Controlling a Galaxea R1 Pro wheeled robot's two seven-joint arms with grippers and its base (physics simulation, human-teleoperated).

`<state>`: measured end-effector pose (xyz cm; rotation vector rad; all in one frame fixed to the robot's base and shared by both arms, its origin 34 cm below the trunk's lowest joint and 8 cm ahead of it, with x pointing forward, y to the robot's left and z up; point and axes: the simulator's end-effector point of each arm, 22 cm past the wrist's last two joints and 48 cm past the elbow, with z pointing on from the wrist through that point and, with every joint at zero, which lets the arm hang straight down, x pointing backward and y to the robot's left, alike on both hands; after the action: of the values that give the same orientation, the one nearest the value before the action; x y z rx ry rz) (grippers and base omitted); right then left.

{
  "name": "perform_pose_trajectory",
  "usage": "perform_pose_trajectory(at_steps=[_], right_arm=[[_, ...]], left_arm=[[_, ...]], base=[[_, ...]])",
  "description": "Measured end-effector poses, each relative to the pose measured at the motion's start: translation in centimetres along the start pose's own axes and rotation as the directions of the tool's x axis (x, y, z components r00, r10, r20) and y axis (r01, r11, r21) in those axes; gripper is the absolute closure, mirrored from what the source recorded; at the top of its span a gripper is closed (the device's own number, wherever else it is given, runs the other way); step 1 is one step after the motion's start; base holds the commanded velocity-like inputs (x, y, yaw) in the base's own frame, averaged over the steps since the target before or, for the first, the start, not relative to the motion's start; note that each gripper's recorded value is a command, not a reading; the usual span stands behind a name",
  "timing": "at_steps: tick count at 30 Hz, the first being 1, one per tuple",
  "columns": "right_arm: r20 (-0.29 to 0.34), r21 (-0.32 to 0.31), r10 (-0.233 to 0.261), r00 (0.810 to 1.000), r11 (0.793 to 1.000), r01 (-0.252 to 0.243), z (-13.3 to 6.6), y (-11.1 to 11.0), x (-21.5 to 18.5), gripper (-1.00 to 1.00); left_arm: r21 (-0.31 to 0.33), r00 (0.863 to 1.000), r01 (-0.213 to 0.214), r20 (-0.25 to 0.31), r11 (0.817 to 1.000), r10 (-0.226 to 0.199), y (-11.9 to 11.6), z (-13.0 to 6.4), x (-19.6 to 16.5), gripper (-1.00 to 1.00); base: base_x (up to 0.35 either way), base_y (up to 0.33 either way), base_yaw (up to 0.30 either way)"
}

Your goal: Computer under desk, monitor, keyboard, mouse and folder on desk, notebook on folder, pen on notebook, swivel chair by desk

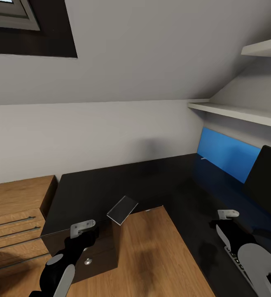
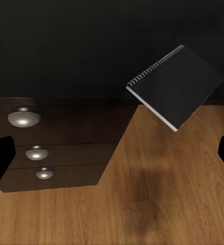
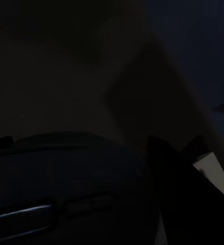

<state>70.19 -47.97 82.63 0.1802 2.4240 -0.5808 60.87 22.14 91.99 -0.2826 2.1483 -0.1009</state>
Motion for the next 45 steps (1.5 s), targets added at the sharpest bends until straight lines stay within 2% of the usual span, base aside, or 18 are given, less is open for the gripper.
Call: perform_pose_trajectory(at_steps=[16, 33, 34, 45], right_arm=[[-0.001, 0.0, 0.0, 1.0, 1.0, 0.0, 1.5, 0.8, 0.9, 1.0], [-0.001, 0.006, 0.0, 1.0, 1.0, 0.0, 1.5, 0.6, 0.9, 1.0], [-0.001, 0.006, 0.0, 1.0, 1.0, 0.0, 1.5, 0.6, 0.9, -1.0], [0.001, 0.006, 0.001, 1.0, 1.0, -0.001, 1.5, 0.6, 0.9, -1.0]], left_arm=[[-0.001, 1.0, 0.0, 0.001, 1.0, 0.0, 0.3, 1.3, 1.3, -1.0], [-0.002, 1.0, -0.001, 0.001, 1.0, 0.001, 0.4, 1.3, 1.3, -1.0], [-0.002, 1.0, -0.001, 0.001, 1.0, 0.001, 0.4, 1.3, 1.3, -1.0], [-0.002, 1.0, 0.0, 0.001, 1.0, 0.0, 0.4, 1.3, 1.3, -1.0]], base=[[0.0, 0.0, 0.0], [0.0, 0.0, 0.0], [0.0, 0.0, 0.0], [0.0, 0.0, 0.0]])
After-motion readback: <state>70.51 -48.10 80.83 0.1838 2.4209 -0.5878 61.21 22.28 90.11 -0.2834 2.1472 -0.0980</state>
